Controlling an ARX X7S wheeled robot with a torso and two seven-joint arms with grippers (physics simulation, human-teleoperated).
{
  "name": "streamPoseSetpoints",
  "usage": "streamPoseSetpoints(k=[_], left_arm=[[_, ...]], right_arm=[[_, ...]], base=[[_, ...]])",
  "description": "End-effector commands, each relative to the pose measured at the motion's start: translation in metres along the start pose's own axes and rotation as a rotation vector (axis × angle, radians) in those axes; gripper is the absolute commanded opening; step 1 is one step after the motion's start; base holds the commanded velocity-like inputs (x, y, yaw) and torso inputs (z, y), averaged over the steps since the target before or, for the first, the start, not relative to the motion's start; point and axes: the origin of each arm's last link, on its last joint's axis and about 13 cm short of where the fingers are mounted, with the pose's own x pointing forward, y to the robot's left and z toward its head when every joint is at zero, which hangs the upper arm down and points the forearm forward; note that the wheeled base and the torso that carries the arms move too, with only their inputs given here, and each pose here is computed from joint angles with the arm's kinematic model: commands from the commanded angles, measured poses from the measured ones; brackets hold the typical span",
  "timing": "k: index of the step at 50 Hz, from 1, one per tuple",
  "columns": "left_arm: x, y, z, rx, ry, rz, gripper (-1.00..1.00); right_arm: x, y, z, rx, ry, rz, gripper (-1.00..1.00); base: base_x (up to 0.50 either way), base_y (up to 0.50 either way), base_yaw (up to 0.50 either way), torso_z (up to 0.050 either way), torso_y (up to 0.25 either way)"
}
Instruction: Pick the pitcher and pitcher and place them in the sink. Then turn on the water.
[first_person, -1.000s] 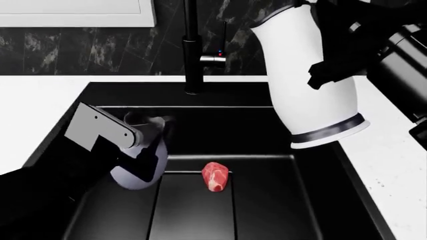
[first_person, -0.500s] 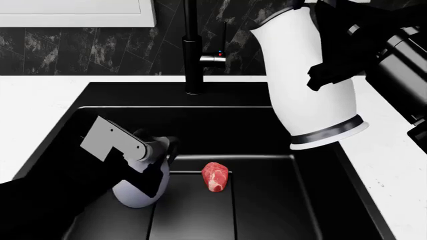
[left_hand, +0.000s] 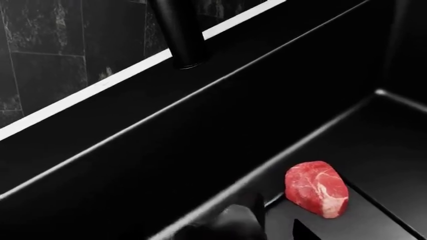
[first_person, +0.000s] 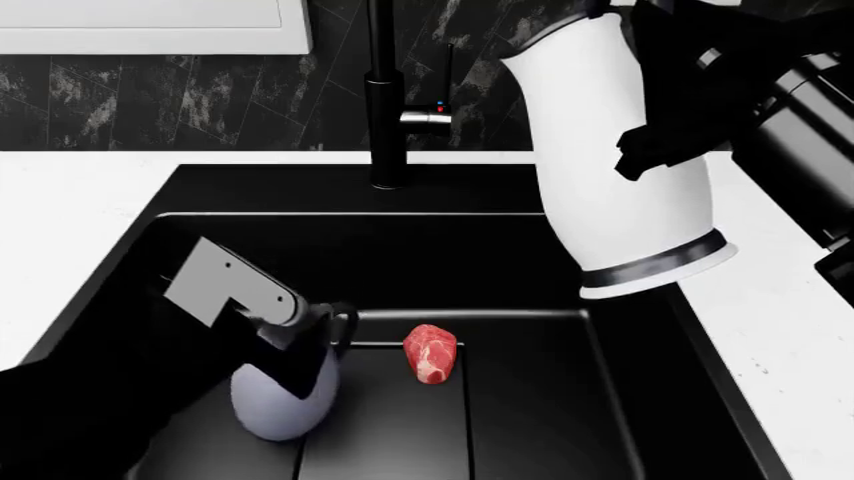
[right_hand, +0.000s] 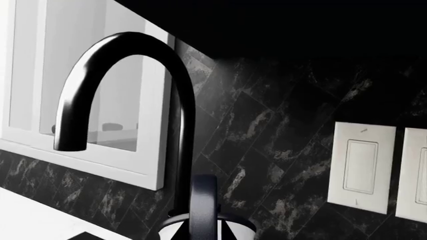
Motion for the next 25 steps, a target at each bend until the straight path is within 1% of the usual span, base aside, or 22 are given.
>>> streamPoseSetpoints(k=[1, 9, 15, 18, 19, 21, 22, 24, 25], left_arm=[[-0.004, -0.039, -0.055, -0.242, 0.120, -0.054, 1.00], [-0.004, -0.039, -0.055, -0.240, 0.130, -0.061, 1.00], [-0.005, -0.037, -0.050, -0.244, 0.103, -0.037, 1.00], [-0.007, -0.028, -0.034, -0.257, 0.024, 0.000, 1.00], [-0.010, -0.023, -0.023, -0.260, -0.009, 0.017, 1.00], [-0.014, -0.019, -0.014, -0.245, -0.032, 0.015, 1.00], [-0.019, -0.014, -0.003, -0.236, -0.070, 0.036, 1.00], [-0.024, -0.012, 0.007, -0.213, -0.100, 0.034, 1.00], [-0.030, -0.008, 0.019, -0.213, -0.135, 0.053, 1.00]], right_arm=[[-0.001, -0.005, 0.011, -0.029, -0.060, -0.040, -1.00], [-0.002, -0.005, 0.011, -0.029, -0.059, -0.042, -1.00], [-0.002, -0.005, 0.010, -0.029, -0.057, -0.043, -1.00], [-0.002, -0.004, 0.011, -0.026, -0.058, -0.037, -1.00], [-0.002, -0.004, 0.011, -0.028, -0.058, -0.037, -1.00], [-0.002, -0.003, 0.013, -0.024, -0.060, -0.033, -1.00], [-0.002, -0.003, 0.013, -0.020, -0.057, -0.024, -1.00], [-0.002, -0.003, 0.013, -0.021, -0.058, -0.025, -1.00], [-0.002, -0.002, 0.013, -0.016, -0.059, -0.019, -1.00]], base=[[0.00, 0.00, 0.02, -0.022, 0.000], [0.00, 0.00, 0.02, -0.022, 0.000], [0.00, 0.00, 0.02, -0.023, 0.000], [0.00, 0.00, 0.02, -0.024, 0.000], [0.00, 0.00, 0.02, -0.024, 0.000], [0.00, -0.01, 0.01, -0.023, 0.000], [0.00, -0.02, 0.02, -0.023, 0.000], [0.00, -0.03, 0.01, -0.023, 0.000], [0.00, 0.00, 0.00, -0.023, 0.000]])
